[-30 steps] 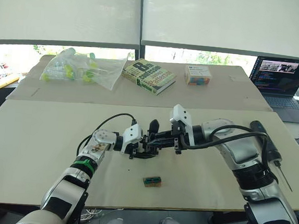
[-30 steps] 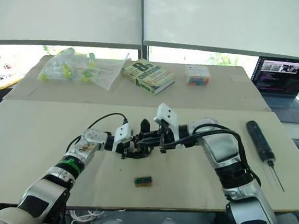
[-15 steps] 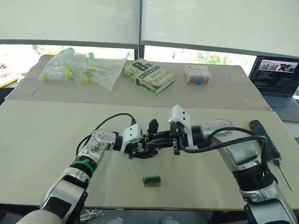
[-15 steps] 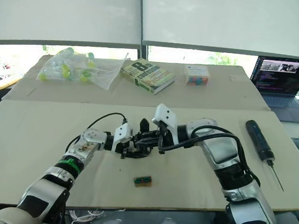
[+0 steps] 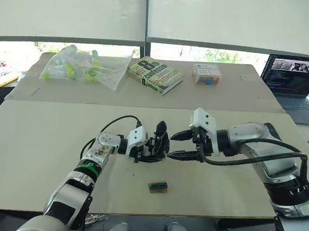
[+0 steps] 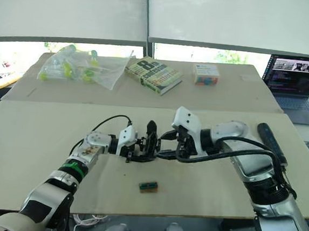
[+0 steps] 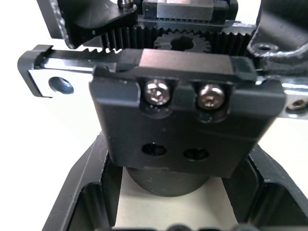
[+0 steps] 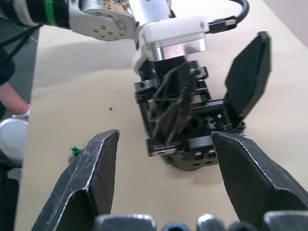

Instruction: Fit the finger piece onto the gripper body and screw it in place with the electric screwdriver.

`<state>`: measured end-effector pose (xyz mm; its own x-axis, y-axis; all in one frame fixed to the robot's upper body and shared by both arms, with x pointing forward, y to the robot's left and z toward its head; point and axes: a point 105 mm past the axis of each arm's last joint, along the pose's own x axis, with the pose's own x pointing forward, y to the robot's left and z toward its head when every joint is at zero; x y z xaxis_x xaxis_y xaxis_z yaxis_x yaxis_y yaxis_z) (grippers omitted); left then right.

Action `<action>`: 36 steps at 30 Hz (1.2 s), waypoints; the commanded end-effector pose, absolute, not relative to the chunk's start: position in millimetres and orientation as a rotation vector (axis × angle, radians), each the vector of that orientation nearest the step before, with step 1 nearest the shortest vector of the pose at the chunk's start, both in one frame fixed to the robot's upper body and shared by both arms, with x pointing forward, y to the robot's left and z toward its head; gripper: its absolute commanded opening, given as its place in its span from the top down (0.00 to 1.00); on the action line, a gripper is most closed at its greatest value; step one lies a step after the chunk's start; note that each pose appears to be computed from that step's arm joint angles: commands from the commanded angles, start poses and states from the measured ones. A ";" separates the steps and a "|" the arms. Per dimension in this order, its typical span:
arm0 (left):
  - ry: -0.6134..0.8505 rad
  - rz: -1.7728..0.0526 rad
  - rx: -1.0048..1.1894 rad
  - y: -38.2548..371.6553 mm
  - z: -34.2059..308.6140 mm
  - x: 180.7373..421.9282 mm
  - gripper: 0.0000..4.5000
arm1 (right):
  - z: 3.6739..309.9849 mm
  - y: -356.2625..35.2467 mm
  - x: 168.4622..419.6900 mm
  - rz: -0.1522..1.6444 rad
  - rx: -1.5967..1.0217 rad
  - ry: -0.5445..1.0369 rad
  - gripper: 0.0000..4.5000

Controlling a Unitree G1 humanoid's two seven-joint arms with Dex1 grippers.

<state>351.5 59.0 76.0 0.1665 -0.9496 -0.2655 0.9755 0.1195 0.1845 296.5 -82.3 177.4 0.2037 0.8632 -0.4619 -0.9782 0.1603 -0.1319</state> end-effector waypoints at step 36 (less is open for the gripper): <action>0.044 -1.409 0.367 55.5 85.0 354.8 0.48 | 171.2 -61.8 302.2 1.383 -0.380 0.203 0.93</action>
